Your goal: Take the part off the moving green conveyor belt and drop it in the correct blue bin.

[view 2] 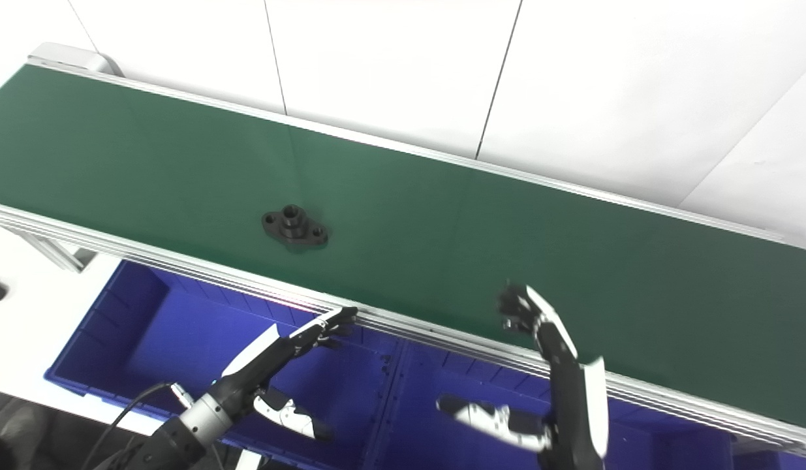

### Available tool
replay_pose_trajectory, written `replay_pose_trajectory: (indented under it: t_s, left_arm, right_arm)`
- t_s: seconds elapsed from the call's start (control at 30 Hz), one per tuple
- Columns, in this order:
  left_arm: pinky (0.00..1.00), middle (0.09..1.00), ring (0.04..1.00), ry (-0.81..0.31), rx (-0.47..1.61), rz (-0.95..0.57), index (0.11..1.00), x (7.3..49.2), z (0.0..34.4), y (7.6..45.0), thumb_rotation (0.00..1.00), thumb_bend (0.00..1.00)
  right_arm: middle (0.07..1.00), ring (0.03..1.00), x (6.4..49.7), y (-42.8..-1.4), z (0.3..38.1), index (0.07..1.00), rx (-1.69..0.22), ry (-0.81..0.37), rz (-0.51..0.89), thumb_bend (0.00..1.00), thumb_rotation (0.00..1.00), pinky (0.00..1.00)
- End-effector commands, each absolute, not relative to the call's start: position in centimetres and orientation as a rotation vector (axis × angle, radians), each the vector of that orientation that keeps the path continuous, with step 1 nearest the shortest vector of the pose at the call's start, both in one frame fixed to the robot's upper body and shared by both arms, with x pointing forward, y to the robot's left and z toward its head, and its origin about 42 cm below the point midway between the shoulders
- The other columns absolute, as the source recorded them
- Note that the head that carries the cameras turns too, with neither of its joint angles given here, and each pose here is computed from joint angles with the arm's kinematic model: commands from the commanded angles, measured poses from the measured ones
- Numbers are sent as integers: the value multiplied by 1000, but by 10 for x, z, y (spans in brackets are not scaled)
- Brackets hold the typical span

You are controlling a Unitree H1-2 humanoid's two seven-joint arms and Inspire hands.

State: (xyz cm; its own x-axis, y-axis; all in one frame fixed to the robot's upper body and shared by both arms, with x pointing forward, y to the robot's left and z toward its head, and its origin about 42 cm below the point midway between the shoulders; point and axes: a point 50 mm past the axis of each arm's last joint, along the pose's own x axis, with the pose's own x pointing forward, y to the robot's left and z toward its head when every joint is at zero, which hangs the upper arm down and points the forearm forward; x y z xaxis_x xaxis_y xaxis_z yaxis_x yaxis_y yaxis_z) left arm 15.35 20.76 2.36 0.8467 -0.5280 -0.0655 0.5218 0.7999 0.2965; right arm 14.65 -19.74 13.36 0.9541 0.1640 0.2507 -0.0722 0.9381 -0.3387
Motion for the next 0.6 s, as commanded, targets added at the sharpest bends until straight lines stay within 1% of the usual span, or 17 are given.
replay_pose_trajectory:
  t_s: [0.0, 0.2, 0.27, 0.33, 0.57]
  left_arm:
    - [827, 943, 899, -86, 303, -550, 947, 161, 32, 210, 411, 952]
    - [857, 950, 916, -77, 306, -563, 951, 165, 31, 216, 429, 955]
    - [844, 951, 912, -77, 313, -565, 952, 166, 31, 218, 444, 958]
    - [851, 951, 914, -75, 314, -567, 954, 167, 31, 220, 447, 959]
    - [882, 953, 927, -80, 328, -573, 961, 163, 35, 226, 455, 968]
  right_arm:
    - [784, 759, 156, -194, 146, 831, -362, -314, 119, 902, 271, 702]
    - [800, 777, 193, -180, 158, 838, -420, -286, 142, 861, 248, 742]
    - [803, 770, 206, -176, 160, 842, -456, -276, 155, 853, 269, 721]
    - [805, 772, 217, -173, 162, 845, -491, -270, 170, 845, 285, 720]
    - [805, 782, 252, -163, 164, 849, -542, -249, 207, 836, 292, 732]
